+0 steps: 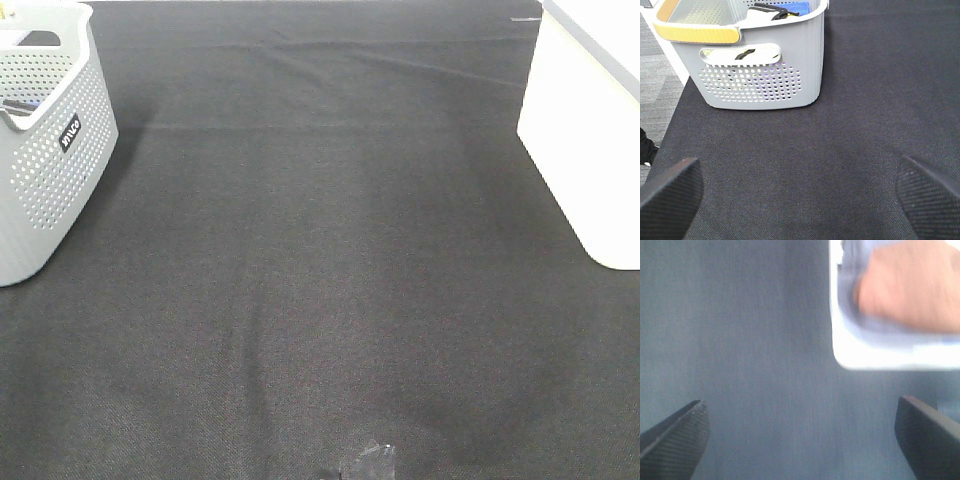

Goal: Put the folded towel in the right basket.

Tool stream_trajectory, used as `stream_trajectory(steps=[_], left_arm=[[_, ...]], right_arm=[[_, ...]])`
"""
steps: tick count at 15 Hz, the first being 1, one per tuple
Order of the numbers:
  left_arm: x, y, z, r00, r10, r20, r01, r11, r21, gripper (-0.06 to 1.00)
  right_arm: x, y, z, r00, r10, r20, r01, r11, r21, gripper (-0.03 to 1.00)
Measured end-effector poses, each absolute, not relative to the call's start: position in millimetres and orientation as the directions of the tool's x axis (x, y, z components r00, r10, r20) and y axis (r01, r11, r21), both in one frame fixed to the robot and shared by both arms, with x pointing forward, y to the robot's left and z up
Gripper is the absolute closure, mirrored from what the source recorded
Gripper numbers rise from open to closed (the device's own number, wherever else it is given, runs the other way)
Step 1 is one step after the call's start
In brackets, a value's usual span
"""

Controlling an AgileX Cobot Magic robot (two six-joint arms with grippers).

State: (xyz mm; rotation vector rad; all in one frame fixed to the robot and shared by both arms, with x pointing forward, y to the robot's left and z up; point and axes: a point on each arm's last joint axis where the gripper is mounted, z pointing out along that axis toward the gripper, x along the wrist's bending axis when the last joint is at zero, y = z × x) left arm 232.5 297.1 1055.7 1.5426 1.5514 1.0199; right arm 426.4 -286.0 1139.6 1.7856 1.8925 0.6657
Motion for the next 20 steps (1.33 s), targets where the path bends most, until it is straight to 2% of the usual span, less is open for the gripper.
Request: stream_trajectory(steps=[2, 4, 7, 12, 17, 20], left_arm=[[232.5, 297.1, 1055.7, -0.033, 0.998, 0.044, 0.436, -0.025, 0.899, -0.03], [232.5, 297.1, 1055.7, -0.033, 0.998, 0.044, 0.436, -0.025, 0.899, -0.03], [232.5, 297.0, 1055.7, -0.033, 0.999, 0.043, 0.436, -0.025, 0.899, -0.03], [232.5, 296.7, 1055.7, -0.031, 0.999, 0.041, 0.436, -0.023, 0.9, -0.03], [232.5, 296.7, 1055.7, -0.03, 0.999, 0.04, 0.436, -0.023, 0.9, -0.03], [232.5, 296.6, 1055.7, -0.03, 0.999, 0.039, 0.436, -0.022, 0.9, -0.03]], right_arm=[[381.9, -289.7, 1123.8, -0.067, 0.998, -0.013, 0.756, 0.059, 0.652, 0.0], [362.2, -291.2, 1115.1, -0.066, 0.998, -0.015, 0.743, 0.059, 0.667, 0.0], [306.5, -295.1, 1090.8, -0.065, 0.998, -0.014, 0.662, 0.054, 0.747, 0.0], [234.1, -293.7, 1066.7, -0.107, 0.993, 0.055, 0.42, -0.005, 0.907, 0.0], [232.3, -293.2, 1038.8, -0.106, 0.993, 0.059, 0.544, 0.008, 0.839, 0.0], [235.1, -292.4, 1035.5, -0.115, 0.992, 0.059, 0.54, 0.013, 0.841, 0.01]])
